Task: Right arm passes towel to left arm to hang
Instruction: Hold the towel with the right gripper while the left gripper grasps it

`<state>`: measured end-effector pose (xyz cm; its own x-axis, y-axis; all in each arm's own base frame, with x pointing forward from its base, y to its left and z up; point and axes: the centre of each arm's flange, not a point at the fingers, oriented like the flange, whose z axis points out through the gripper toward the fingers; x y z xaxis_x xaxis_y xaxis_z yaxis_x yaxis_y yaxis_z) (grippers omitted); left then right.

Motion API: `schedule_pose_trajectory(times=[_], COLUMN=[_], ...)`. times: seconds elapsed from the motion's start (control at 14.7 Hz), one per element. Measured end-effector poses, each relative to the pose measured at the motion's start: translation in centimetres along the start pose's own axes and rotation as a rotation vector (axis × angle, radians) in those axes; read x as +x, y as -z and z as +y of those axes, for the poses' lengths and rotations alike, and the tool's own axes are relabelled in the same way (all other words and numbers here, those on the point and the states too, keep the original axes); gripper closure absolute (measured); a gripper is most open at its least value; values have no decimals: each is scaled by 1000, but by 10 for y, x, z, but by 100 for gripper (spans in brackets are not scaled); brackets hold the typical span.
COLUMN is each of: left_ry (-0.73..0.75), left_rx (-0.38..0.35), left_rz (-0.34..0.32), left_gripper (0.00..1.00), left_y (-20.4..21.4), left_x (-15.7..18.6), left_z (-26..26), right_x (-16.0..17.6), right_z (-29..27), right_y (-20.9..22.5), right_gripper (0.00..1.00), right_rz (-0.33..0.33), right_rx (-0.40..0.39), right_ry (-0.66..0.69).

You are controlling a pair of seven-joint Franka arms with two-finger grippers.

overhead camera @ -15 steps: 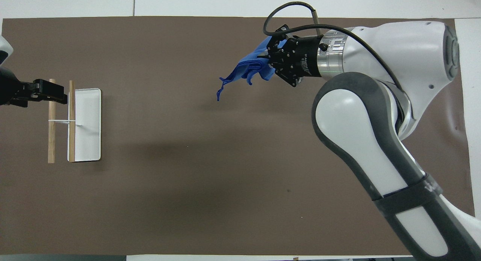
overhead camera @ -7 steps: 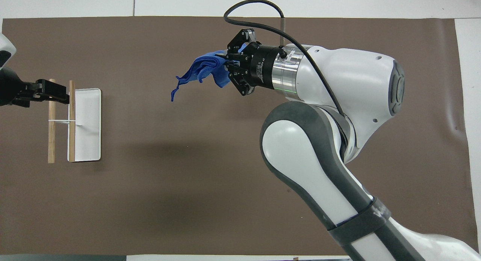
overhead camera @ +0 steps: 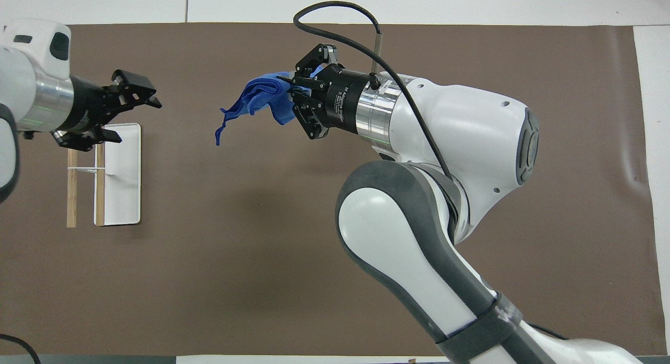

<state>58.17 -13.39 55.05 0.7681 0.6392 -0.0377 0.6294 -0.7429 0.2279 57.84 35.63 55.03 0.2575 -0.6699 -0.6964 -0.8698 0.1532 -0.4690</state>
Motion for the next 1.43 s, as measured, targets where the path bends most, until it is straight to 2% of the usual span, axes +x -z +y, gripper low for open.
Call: schedule_pose_trajectory(times=[0.27, 0.48, 0.82, 1.02, 1.16, 1.3, 1.43], left_ry=[441, 668, 812, 864, 914, 944, 958], left_rx=[-78, -91, -15, 7, -5, -45, -73], left_rz=[-61, -129, -171, -183, -197, -198, -189], left_gripper=[0, 0, 0, 0, 0, 7, 30], left_y=[-25, -33, -40, -43, -43, -42, -49], left_x=[-19, -20, -36, -53, -59, -56, -54], left_z=[31, 35, 37, 46, 51, 54, 52], right_x=[-24, -24, -20, -19, -19, -19, -19], right_z=[18, 17, 17, 17, 17, 17, 17], right_y=[-11, -10, -12, -13, -13, -13, -13], right_gripper=[93, 93, 93, 93, 93, 93, 93], right_rz=[-34, -31, -26, -25, -25, -25, -25], right_rx=[1, 13, 12, 11, 11, 11, 11], right_ry=[-8, -9, -12, -13, -13, -13, -13])
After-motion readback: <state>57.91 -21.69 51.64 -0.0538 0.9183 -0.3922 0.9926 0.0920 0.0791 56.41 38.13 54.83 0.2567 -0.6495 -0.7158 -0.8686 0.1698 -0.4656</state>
